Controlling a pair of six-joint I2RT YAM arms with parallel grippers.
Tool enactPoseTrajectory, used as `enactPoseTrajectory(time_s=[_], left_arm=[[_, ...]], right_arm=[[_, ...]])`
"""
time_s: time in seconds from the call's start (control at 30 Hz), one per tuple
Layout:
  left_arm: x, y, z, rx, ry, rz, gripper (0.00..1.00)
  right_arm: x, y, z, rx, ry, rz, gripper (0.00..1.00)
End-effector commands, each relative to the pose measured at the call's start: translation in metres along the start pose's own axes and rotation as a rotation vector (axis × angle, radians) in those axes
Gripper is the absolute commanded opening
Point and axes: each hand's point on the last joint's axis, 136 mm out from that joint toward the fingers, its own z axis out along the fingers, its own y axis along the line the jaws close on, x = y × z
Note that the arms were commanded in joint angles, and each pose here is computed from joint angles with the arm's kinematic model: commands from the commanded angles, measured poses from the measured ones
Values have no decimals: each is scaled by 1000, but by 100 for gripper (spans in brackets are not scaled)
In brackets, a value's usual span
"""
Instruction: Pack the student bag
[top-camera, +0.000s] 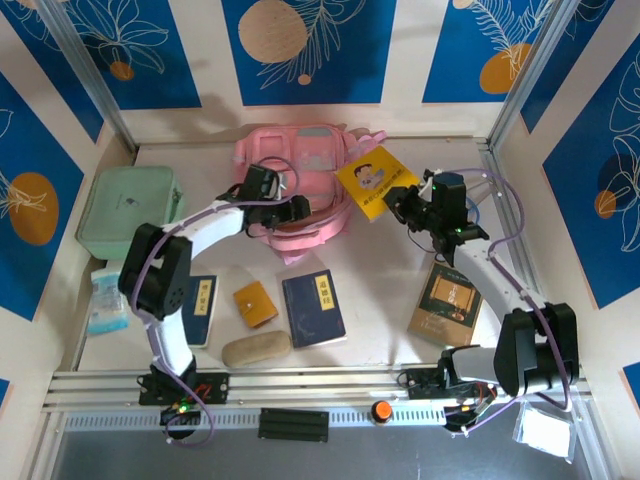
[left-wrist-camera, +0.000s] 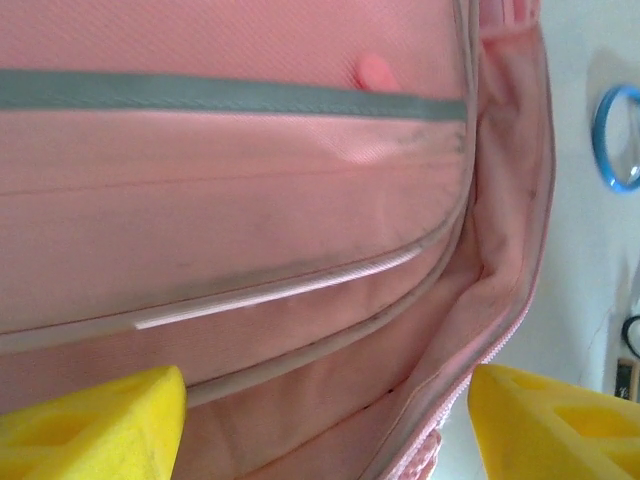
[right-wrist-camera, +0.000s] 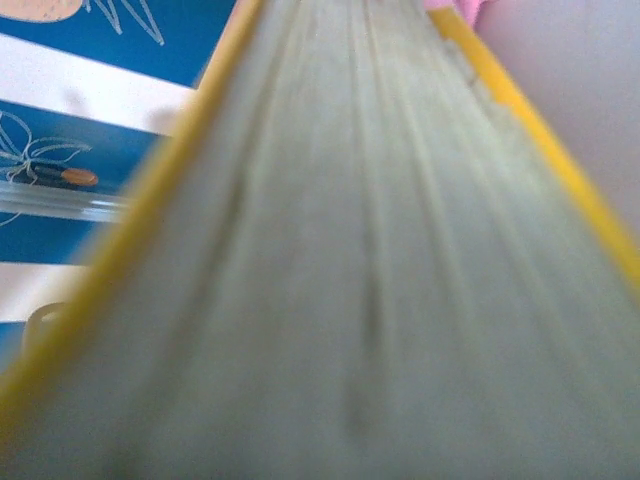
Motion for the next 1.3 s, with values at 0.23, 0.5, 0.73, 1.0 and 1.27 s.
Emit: enactPoseTrajectory(time_s=[0.23,0.5,0.73,1.0,1.27], left_arm=[[60,-61,50,50,168,85,70],[85,-119,65,148,227,140,68],[50,-116,22,-24,152,420,74],[30,-78,-6,-249,181,855,78],[11,-49,19,-428,261,991,59]], right_arm=[[-22,-18,-30,46,-85,4,0],[-27,-28,-34,71,-103,30,0],[-31,-32,-44,88,-122,28,0],[-30,-38,-51,104,-137,26,0],[-27,-39,-54,103,-133,31,0]])
